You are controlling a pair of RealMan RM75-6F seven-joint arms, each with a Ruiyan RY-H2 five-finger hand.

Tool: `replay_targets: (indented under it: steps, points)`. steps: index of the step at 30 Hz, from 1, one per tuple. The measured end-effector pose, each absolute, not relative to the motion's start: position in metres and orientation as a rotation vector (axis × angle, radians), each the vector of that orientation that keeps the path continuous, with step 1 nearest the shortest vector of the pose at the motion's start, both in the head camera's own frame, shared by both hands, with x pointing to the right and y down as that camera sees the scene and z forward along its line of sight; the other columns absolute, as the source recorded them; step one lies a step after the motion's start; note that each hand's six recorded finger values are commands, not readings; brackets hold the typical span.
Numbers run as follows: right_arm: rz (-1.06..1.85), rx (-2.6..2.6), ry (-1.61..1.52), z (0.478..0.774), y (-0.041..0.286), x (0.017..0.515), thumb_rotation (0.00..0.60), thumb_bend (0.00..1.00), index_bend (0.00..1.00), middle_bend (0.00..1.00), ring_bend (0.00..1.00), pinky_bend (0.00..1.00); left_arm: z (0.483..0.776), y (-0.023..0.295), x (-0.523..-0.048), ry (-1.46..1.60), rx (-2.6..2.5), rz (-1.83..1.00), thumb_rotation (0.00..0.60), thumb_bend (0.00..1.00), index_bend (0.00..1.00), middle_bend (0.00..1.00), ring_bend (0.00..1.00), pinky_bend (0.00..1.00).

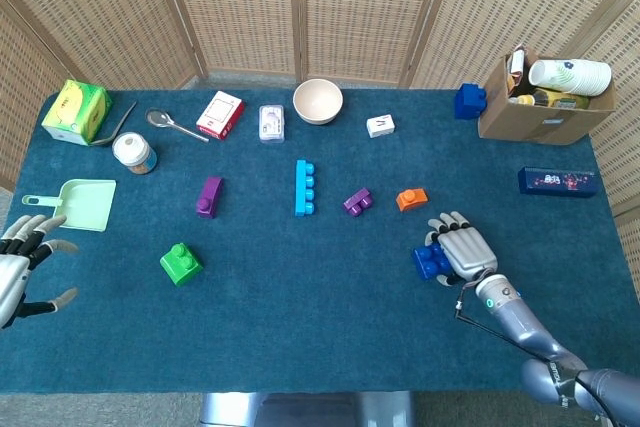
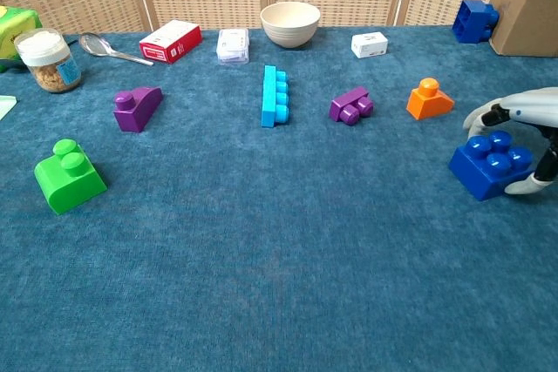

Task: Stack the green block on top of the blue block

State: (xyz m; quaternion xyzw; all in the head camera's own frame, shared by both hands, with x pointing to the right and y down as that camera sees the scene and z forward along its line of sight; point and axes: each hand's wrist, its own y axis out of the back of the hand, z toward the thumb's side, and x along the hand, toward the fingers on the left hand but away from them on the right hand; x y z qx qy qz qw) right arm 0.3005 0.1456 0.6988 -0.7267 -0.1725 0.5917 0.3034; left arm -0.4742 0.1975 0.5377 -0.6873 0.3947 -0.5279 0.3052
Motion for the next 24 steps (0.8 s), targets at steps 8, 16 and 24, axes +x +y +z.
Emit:
replay_targets:
  steps: [8,16,24]
  points:
    - [1.522,-1.987,-0.478,0.690,0.146,0.282,0.600,0.23,0.46,0.14,0.00,0.00,0.535,0.196,-0.477,1.049,-1.810,-1.394,0.600,0.26,0.35,0.13,0.07,0.00]
    - [1.416,-2.085,-0.483,0.666,0.145,0.245,0.600,0.23,0.45,0.15,0.00,0.00,0.536,0.195,-0.478,1.051,-1.810,-1.396,0.600,0.26,0.35,0.13,0.07,0.00]
    - [1.294,-2.185,-0.456,0.649,0.138,0.198,0.600,0.23,0.44,0.15,0.00,0.00,0.538,0.195,-0.483,1.057,-1.807,-1.410,0.600,0.26,0.35,0.13,0.07,0.00]
